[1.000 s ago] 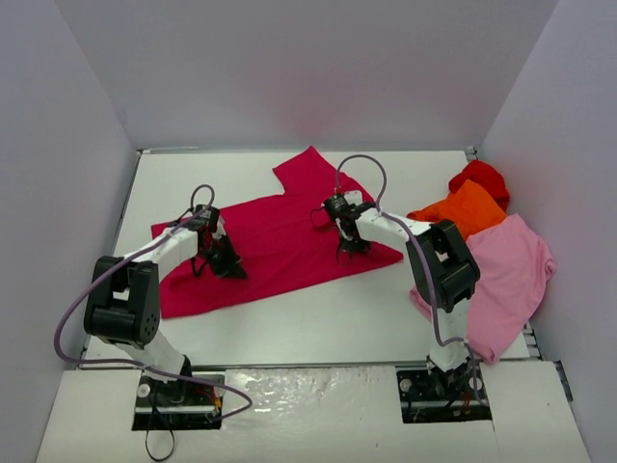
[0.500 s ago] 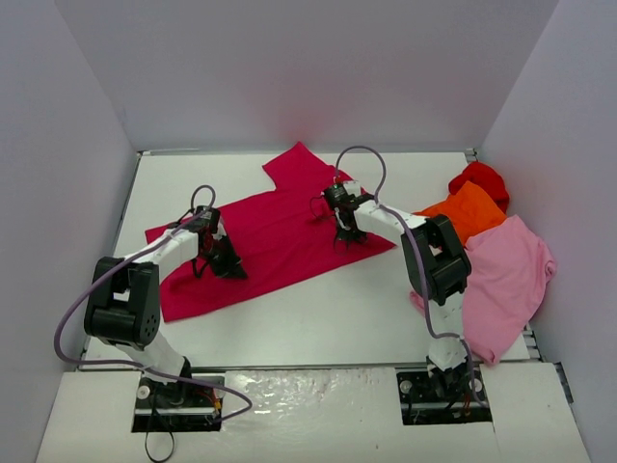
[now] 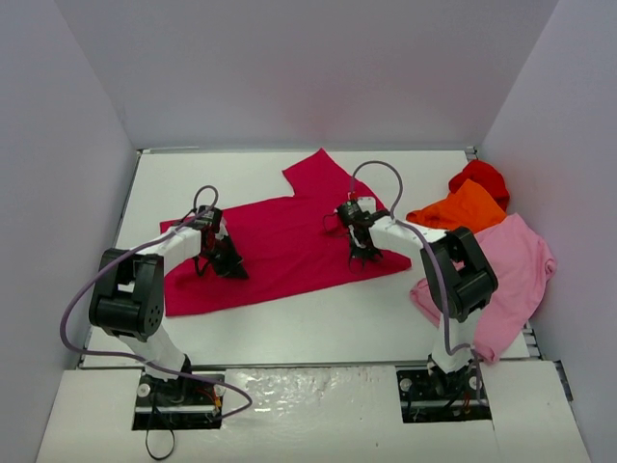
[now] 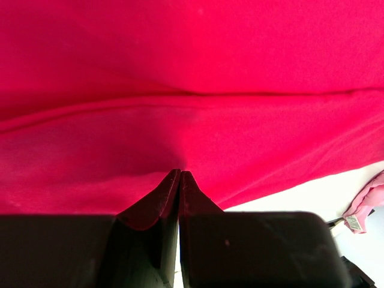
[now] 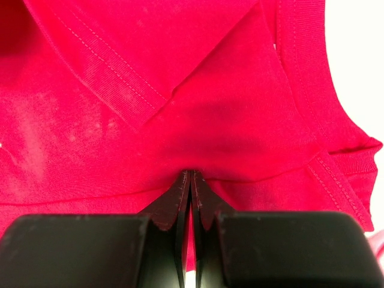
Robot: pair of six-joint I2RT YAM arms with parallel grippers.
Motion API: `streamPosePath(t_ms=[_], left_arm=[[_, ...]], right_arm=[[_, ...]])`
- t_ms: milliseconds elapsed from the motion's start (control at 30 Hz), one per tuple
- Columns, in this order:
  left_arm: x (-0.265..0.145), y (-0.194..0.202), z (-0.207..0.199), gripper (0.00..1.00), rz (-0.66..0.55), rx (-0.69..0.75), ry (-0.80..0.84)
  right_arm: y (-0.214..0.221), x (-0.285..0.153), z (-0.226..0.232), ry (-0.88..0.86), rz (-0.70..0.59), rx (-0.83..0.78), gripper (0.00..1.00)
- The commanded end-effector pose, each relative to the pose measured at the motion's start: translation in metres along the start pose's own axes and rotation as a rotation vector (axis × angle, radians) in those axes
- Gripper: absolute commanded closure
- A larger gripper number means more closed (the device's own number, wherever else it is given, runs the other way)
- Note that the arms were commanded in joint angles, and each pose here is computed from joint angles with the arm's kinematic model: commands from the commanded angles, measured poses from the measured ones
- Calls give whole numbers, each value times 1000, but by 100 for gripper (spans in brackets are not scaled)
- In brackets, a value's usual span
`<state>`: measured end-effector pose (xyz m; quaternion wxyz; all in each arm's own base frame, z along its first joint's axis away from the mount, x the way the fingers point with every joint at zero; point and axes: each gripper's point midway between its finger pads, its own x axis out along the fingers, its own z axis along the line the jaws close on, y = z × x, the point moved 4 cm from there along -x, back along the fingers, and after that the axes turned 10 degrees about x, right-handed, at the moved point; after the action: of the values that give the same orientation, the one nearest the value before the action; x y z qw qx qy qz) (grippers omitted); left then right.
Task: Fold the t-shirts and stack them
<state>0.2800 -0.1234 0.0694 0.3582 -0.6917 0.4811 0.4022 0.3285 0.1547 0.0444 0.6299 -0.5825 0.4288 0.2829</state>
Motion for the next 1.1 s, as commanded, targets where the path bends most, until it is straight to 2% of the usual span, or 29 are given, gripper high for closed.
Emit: streamPosePath(t_ms=[0,200,333,433,633,900,1067], left_arm=[[-18,-9,-13,100,-61,44,41],[-22,-7,-14,100,-68,39,47],[-26,-10,-18,100,-98,40,62],[-23,-9,-17,100,-93,44,45],[-8,-1,-7,100,-37,77,-89],[3,-1,-2,100,-7,112,-204],[5,0,-3,100,5,126,-214]], right_arm=[[29,-12,-18,37,70,3,100],[27,-31,-21,18,19,36,100],[-1,-55,-13,-8,-80,79,100],[-25,-75,-8,-43,-154,119,94],[-62,-102,5,-95,-258,157,91],[-62,-85,13,-75,-244,133,93],[-54,-61,24,-88,-204,106,95]])
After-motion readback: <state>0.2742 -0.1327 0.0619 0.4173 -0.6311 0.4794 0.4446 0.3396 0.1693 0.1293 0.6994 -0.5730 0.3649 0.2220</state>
